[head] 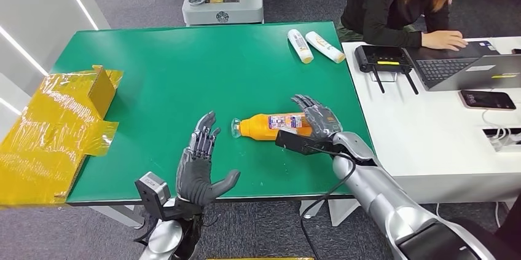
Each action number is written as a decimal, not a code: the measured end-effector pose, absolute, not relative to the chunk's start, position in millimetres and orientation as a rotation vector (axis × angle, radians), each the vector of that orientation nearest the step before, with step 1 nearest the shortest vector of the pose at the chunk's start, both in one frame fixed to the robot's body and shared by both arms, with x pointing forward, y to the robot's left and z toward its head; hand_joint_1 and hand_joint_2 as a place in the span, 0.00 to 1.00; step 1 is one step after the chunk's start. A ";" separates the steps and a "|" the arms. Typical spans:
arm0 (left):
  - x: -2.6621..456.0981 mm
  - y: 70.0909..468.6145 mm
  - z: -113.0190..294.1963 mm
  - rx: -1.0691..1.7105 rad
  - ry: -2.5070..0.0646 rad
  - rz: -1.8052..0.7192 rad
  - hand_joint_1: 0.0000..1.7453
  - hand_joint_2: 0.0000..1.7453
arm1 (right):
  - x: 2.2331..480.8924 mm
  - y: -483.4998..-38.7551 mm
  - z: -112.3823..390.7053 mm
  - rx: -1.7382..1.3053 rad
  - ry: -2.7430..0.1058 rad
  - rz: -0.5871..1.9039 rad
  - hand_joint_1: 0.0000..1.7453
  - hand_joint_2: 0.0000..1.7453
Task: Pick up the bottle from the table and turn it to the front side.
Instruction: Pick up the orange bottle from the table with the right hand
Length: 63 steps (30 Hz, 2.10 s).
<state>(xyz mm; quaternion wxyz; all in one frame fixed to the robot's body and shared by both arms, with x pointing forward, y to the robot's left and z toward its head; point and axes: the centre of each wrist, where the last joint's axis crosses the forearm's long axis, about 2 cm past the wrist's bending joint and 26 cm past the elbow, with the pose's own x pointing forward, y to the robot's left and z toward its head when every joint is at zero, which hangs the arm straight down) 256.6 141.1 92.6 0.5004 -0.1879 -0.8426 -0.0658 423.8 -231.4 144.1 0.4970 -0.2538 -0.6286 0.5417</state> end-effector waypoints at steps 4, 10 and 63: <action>257.8 140.6 93.6 -0.462 -2.024 -0.164 0.00 1.00 | 430.4 -227.0 147.4 -0.650 -1.394 1.497 0.00 1.00; 257.8 140.7 93.6 -0.458 -2.010 -0.167 0.00 1.00 | 434.9 -226.3 147.8 -0.615 -1.256 1.664 0.00 1.00; 233.5 168.3 65.2 -0.295 -1.947 -0.063 0.00 1.00 | 358.6 -221.0 73.8 -0.085 -1.821 1.018 1.00 1.00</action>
